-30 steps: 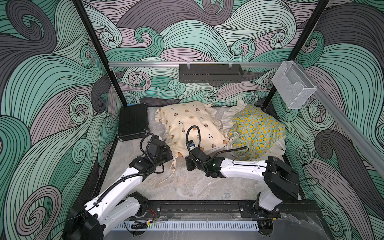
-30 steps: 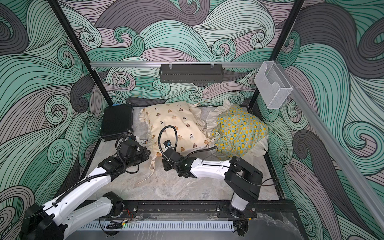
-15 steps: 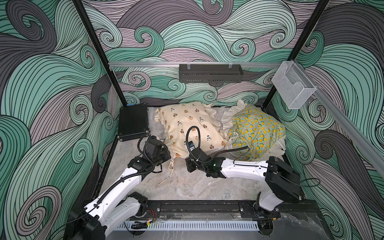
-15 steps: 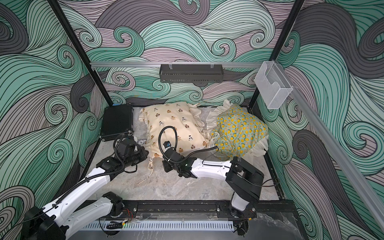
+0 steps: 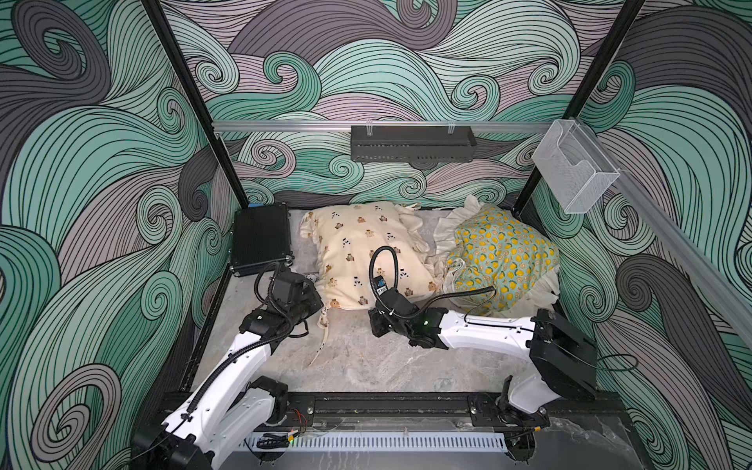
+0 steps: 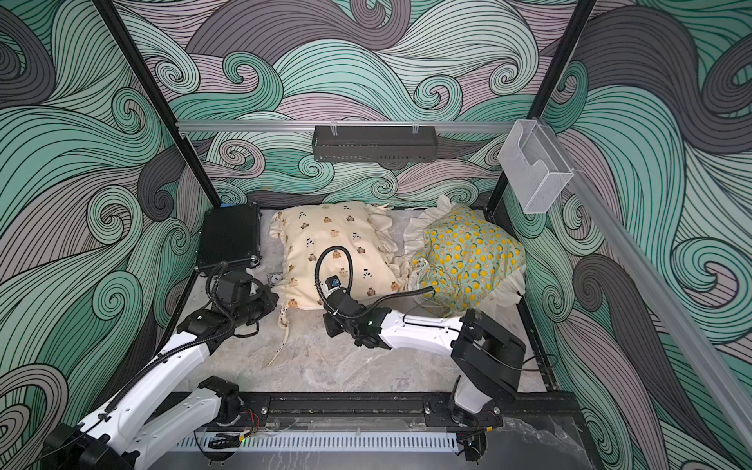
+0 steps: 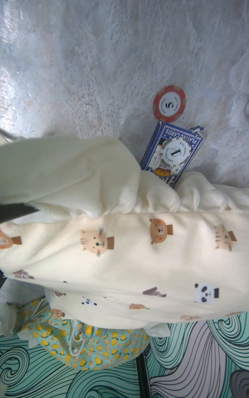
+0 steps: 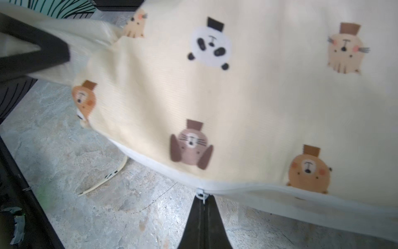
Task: Zip up pillowcases
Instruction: Zip the zipper on the pillowcase, then place the pillowcase at the center of the board.
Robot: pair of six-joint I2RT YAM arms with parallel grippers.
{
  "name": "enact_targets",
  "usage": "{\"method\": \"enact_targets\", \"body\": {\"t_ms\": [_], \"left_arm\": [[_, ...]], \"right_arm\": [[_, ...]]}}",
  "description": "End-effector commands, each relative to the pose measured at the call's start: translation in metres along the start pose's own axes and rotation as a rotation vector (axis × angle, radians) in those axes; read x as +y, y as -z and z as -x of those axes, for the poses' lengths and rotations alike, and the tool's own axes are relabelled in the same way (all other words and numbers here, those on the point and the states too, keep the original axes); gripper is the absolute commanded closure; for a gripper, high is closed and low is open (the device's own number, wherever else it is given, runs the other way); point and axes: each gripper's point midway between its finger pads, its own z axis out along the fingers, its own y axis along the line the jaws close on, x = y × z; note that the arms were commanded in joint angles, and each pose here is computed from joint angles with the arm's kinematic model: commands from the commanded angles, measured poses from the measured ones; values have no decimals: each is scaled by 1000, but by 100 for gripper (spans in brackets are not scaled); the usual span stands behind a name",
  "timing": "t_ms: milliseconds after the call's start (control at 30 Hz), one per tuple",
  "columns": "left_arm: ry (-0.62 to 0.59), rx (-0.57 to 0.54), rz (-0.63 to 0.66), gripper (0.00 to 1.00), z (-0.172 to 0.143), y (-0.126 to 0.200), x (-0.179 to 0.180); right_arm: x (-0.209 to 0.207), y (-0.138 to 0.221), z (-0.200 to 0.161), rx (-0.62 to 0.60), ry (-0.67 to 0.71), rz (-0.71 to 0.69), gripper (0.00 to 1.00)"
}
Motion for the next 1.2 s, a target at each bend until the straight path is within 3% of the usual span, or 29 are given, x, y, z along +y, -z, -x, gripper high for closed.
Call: {"method": "enact_targets", "body": {"t_ms": [0,667,967,1167], "left_arm": [[20,-41,35,100,12,7,9],[199,-175,134,100,58,22,49],[266,-231,195,100,77,33,67],[295,-274,248,100,92,47,78]], "right_arm": [[-25,7,-14,36,-22,-68,100],[-106,35,-31,51,-122,-210,100],[-97,32,-35,102,-122,-159,100],[-102,30,-34,111,-120,-204,100]]}}
